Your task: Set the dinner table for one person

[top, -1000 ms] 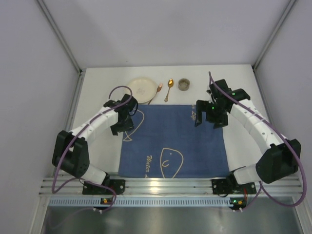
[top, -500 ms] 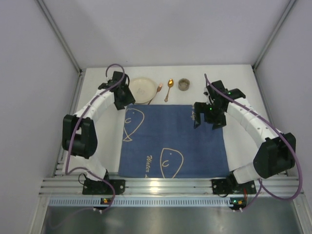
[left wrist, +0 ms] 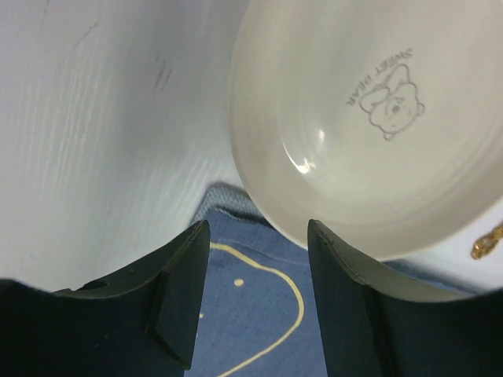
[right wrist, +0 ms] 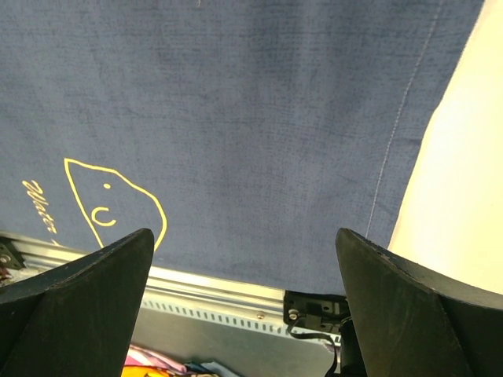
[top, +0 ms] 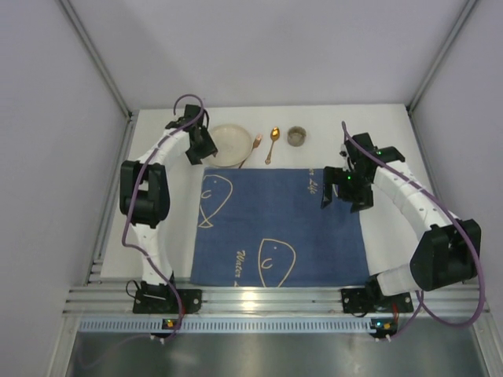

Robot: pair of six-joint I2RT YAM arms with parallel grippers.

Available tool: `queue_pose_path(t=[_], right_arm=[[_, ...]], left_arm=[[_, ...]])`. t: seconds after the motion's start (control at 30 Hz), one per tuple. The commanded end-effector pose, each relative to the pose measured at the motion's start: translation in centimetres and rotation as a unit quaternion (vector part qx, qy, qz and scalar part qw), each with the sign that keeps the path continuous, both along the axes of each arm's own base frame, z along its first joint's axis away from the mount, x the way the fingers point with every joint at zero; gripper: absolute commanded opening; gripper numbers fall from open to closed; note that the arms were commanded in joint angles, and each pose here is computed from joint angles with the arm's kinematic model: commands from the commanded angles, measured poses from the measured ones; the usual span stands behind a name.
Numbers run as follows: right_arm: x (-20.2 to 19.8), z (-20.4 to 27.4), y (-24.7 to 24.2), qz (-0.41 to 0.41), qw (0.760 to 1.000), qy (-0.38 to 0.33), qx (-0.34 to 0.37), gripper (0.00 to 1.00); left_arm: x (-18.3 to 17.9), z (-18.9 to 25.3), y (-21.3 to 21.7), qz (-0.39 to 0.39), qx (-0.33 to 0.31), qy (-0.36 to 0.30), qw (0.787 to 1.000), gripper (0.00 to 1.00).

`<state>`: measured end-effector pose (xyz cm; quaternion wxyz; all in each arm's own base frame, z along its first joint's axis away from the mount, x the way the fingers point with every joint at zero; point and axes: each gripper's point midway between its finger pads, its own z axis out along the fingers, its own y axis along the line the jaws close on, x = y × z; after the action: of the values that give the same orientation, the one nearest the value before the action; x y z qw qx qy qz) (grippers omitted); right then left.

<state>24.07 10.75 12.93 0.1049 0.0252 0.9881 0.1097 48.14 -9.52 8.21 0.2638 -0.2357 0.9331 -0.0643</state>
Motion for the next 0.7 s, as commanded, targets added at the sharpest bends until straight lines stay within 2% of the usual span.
queue_pose_path(t=[0.0, 0.17, 0.27, 0.37, 0.4, 0.5, 0.53, 0.67], right_arm=[[0.7, 1.1, -0.9, -0.013, 0.999, -0.029, 0.004, 1.00], [1.3, 1.5, -1.4, -0.022, 0.999, -0.031, 0.005, 1.00], [1.6, 1.6, -1.5, -0.024, 0.999, -0.030, 0.004, 1.00], [1.7, 1.6, -1.6, -0.026, 0.999, -0.027, 0.002, 1.00], [1.7, 1.5, -1.7, -0.025, 0.999, -0.025, 0.002, 1.00], [1.9, 1.5, -1.7, -0.026, 0.999, -0.025, 0.001, 1.00], [2.0, 1.6, -1.7, -0.026, 0.999, -0.026, 0.001, 1.00], [2.4, 2.0, -1.7, -0.025, 0.999, -0.029, 0.001, 1.00]], left_arm=[[1.9, -0.2, 0.8, -0.002, 0.012, -0.008, 1.000, 0.58], [2.9, -2.1, 0.7, -0.007, 0.009, 0.002, 1.000, 0.55], [3.5, -2.9, 0.7, -0.011, 0.009, 0.009, 1.000, 0.48], [4.0, -3.4, 0.9, -0.009, 0.016, 0.013, 1.000, 0.32], [4.2, -3.3, 1.1, -0.008, 0.017, 0.012, 1.000, 0.21], [4.5, -3.5, 1.5, -0.004, 0.016, 0.013, 1.000, 0.03], [4.5, -3.3, 1.7, -0.002, 0.016, 0.012, 1.000, 0.00], [4.9, -1.1, 2.6, 0.004, 0.016, -0.009, 1.000, 0.00]])
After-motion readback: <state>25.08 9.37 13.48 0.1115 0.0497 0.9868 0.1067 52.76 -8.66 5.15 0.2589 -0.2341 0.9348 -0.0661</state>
